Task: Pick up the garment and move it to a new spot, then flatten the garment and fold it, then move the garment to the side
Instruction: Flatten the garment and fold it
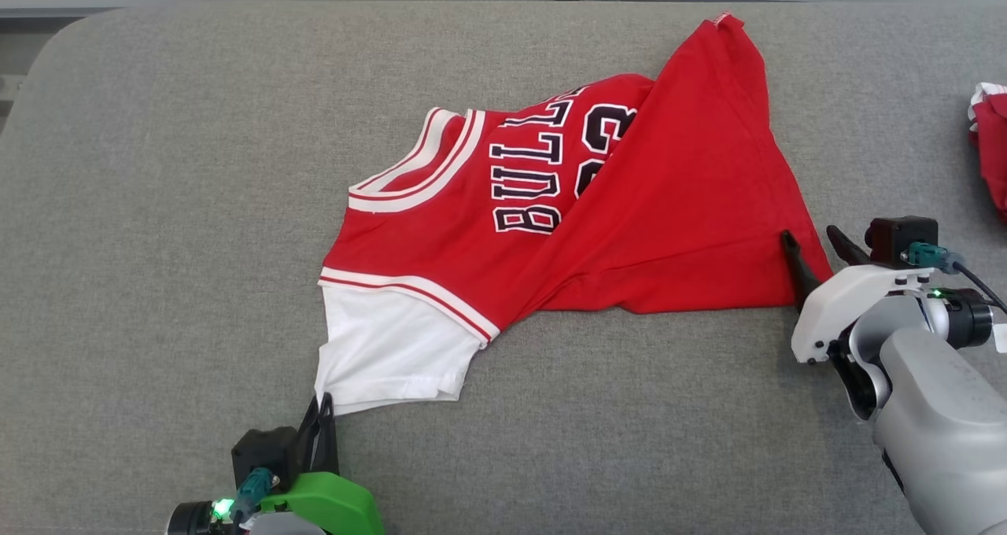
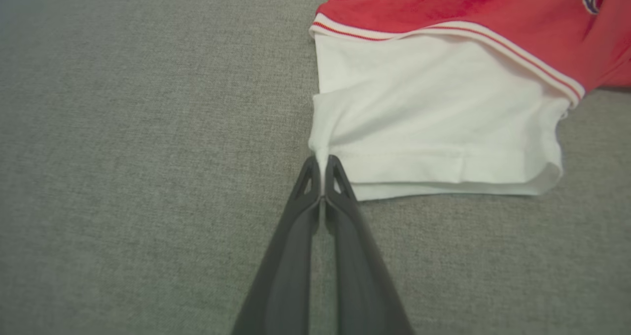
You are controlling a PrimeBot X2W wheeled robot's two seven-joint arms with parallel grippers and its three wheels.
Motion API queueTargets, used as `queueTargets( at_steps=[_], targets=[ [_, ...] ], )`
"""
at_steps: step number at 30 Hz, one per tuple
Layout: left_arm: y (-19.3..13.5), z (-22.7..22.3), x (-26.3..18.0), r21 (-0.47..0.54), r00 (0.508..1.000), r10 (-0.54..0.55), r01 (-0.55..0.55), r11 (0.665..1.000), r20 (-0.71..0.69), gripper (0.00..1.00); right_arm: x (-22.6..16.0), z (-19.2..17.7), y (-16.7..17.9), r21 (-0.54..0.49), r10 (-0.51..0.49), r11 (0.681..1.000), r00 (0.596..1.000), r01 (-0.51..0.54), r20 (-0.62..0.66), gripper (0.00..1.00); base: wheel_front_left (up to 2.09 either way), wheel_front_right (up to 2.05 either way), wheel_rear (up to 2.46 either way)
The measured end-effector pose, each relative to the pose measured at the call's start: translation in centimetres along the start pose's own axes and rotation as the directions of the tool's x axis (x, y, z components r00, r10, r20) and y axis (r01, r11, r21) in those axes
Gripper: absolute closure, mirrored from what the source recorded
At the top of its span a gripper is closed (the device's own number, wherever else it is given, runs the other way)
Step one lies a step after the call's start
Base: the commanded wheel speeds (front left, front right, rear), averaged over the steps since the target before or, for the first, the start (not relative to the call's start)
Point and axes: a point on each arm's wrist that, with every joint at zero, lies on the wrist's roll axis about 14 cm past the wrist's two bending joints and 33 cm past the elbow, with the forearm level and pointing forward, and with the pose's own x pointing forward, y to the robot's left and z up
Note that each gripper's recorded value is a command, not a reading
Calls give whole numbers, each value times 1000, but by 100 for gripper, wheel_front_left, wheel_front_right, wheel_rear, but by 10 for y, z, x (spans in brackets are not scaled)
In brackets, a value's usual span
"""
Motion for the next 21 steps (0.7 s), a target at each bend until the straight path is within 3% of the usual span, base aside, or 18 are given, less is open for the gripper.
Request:
queueTargets(
  at_steps=[2,4,5,6,7,9,10,11,19,21],
  targets=[
    [0,-1,1,0,1000,0,0,1000,-2,100,4,-2,-1,0,-2,1000,1000,2,-14,17,0,0,0],
    [-1,-1,2,1,1000,-2,2,1000,-2,100,7,-5,-1,6,-4,1000,1000,4,-31,33,0,0,0],
    [-1,0,3,1,1000,-2,2,1000,1,100,8,-7,0,6,-1,1000,999,1,-42,36,0,0,0],
    [-1,0,3,1,1000,-2,2,1000,1,100,8,-7,0,6,-1,1000,999,1,-42,48,0,0,0],
    [-1,0,4,0,1000,-2,2,1000,0,100,10,-8,1,1,3,1000,999,-3,-49,53,0,0,0],
    [-1,0,5,-1,1000,-2,2,1000,1,100,12,-8,3,-4,8,1000,999,-8,-54,78,0,0,0],
    [-2,0,5,-1,1000,-3,3,1000,0,100,13,-8,4,-2,10,1000,998,-10,-56,78,0,0,0],
    [-2,-1,5,-3,1000,-3,3,1000,-1,100,14,-8,5,-12,16,1000,998,-17,-57,100,0,0,0],
    [-3,7,5,-2,1000,-9,9,1000,28,100,8,-4,0,-90,18,996,999,-21,-40,100,0,0,0],
    [-4,9,5,-4,999,-13,13,1000,36,100,5,-3,-3,-111,13,994,999,-17,-36,84,0,0,0]
  ],
)
